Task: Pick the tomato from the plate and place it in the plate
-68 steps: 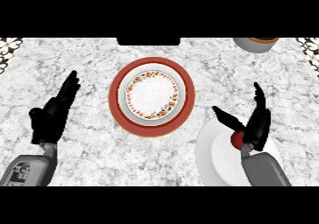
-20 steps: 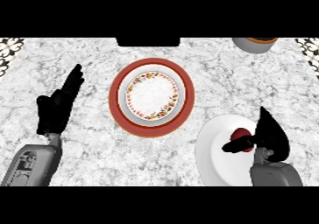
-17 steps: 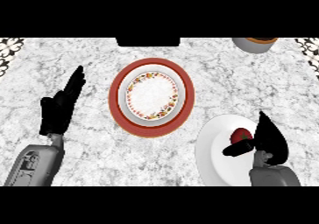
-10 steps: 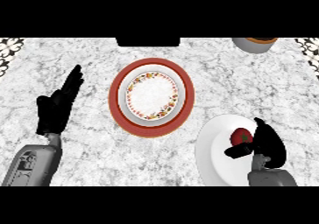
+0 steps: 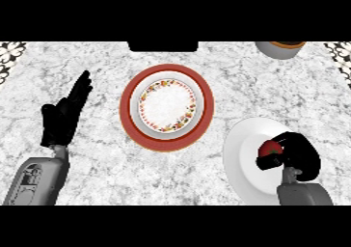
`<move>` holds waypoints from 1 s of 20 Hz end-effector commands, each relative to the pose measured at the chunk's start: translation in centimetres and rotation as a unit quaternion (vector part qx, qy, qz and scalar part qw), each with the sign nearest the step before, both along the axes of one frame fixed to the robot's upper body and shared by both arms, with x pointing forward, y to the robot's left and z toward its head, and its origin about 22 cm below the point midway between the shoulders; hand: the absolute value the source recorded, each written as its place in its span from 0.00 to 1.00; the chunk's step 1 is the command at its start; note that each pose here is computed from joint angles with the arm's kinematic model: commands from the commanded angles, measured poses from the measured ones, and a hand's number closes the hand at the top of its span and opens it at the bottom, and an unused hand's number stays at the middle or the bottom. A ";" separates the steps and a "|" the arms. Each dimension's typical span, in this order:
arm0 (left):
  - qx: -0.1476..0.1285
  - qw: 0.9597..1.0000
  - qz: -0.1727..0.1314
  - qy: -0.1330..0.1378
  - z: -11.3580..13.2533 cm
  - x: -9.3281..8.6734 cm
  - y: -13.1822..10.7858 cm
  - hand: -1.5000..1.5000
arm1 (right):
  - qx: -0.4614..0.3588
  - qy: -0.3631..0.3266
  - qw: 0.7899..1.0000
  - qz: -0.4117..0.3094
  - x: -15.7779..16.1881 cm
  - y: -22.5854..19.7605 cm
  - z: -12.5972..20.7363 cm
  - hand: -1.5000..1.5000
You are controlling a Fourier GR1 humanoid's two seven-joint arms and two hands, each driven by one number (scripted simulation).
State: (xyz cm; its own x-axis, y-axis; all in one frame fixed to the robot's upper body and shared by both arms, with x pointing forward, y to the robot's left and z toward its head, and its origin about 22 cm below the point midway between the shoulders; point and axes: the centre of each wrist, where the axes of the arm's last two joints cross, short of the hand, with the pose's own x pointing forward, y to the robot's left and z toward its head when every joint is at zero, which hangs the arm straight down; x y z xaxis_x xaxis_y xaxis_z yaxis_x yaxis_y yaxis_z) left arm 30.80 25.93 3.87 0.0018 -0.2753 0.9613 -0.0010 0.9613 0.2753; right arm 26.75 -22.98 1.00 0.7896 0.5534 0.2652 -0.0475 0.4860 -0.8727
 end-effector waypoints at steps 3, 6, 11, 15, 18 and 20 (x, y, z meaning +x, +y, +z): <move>-0.004 1.000 -0.019 -0.003 0.0 0.3 -1.1 0.50 | -0.046 0.014 0.963 0.264 2.1 -2.0 1.3 1.00; -0.009 0.999 -0.031 -0.007 0.6 0.4 -1.7 0.50 | -0.060 0.006 0.915 0.400 3.3 -2.9 3.3 1.00; -0.005 1.000 -0.022 -0.009 0.7 0.4 -0.7 0.50 | -0.075 -0.117 0.867 0.479 6.0 -8.3 7.1 1.00; -0.002 1.000 -0.010 -0.004 1.0 0.1 -0.3 0.50 | -0.073 -0.265 0.821 0.501 6.9 -9.2 9.5 1.00; 0.000 1.000 -0.012 -0.007 1.3 0.8 -1.8 0.50 | -0.047 -0.340 0.789 0.509 9.5 -8.4 11.6 1.00; 0.004 1.000 -0.015 0.002 2.1 0.7 -1.3 0.50 | -0.030 -0.351 0.760 0.547 9.6 -7.2 11.2 1.00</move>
State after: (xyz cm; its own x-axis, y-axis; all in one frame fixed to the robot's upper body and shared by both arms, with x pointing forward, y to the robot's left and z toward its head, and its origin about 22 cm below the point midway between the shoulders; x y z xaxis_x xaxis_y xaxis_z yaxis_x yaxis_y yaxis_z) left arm 30.93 24.93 4.59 -0.0119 -0.2767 0.9609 0.0265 0.9605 0.2769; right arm 35.02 -30.72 10.65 -0.3263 0.8781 0.3499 0.0450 0.3842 -0.9221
